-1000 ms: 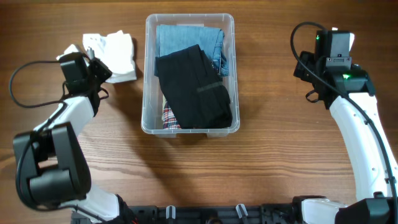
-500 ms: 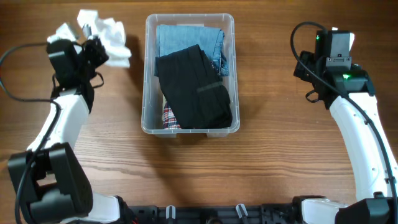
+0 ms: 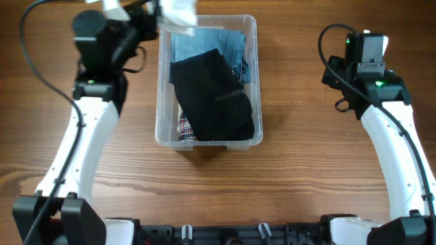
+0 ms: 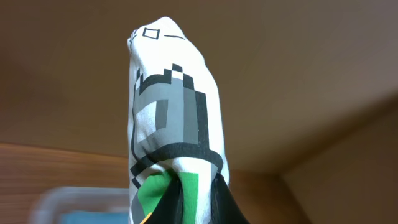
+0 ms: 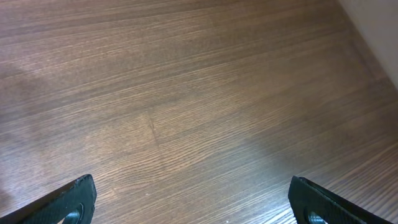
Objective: Pack container
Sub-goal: 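Carry the white t-shirt right and lower it into the bin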
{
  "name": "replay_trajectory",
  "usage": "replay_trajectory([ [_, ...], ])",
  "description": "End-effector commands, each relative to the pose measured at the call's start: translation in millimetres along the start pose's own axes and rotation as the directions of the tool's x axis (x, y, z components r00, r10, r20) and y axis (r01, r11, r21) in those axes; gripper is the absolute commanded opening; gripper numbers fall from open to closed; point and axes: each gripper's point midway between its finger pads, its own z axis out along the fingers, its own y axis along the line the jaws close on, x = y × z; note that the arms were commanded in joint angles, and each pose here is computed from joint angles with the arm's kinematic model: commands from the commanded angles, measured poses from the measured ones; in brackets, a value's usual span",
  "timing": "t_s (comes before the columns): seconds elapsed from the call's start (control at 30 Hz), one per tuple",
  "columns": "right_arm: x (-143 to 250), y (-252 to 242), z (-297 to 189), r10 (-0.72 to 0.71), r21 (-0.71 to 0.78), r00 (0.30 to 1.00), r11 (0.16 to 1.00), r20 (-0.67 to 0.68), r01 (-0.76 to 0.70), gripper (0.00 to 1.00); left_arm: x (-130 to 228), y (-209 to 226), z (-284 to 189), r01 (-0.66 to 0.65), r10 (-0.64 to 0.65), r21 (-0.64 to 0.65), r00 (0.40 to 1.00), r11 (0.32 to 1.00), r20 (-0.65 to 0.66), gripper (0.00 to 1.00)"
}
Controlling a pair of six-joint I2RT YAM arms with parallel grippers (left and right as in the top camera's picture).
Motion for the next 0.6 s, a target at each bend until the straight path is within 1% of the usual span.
replay_trajectory([
  [0.0,0.3,-2.6,2.3,-0.002,0.018,1.000,1.000,-0.001,0.002,0.99,13.5,-45.2,7.9,-0.003,0.006,0.099,0.999,0.995,-0.033,0.04],
  [0.17,0.3,-2.6,2.3,-0.002,0.018,1.000,1.000,-0.001,0.002,1.00,53.6,-57.4,28.1,0.028,-0.014,0.120,0.993,0.992,-0.117,0.04],
  [0.23,0.3,-2.6,2.3,-0.002,0.018,1.000,1.000,-0.001,0.002,1.00,76.2,-51.2,42.0,0.079,-0.068,0.073,0.986,0.994,-0.149,0.04],
  [0.3,0.3,-2.6,2.3,-0.002,0.018,1.000,1.000,-0.001,0.002,1.00,90.5,-44.1,50.4,0.101,-0.093,0.040,0.981,0.994,-0.168,0.04],
  [0.43,0.3,-2.6,2.3,-0.002,0.018,1.000,1.000,-0.001,0.002,1.00,116.1,-27.2,61.5,0.121,-0.119,-0.007,0.969,0.993,-0.217,0.04],
  [0.57,0.3,-2.6,2.3,-0.002,0.018,1.000,1.000,-0.001,0.002,1.00,144.8,-0.9,65.3,0.154,-0.179,-0.107,0.944,0.982,-0.279,0.04],
])
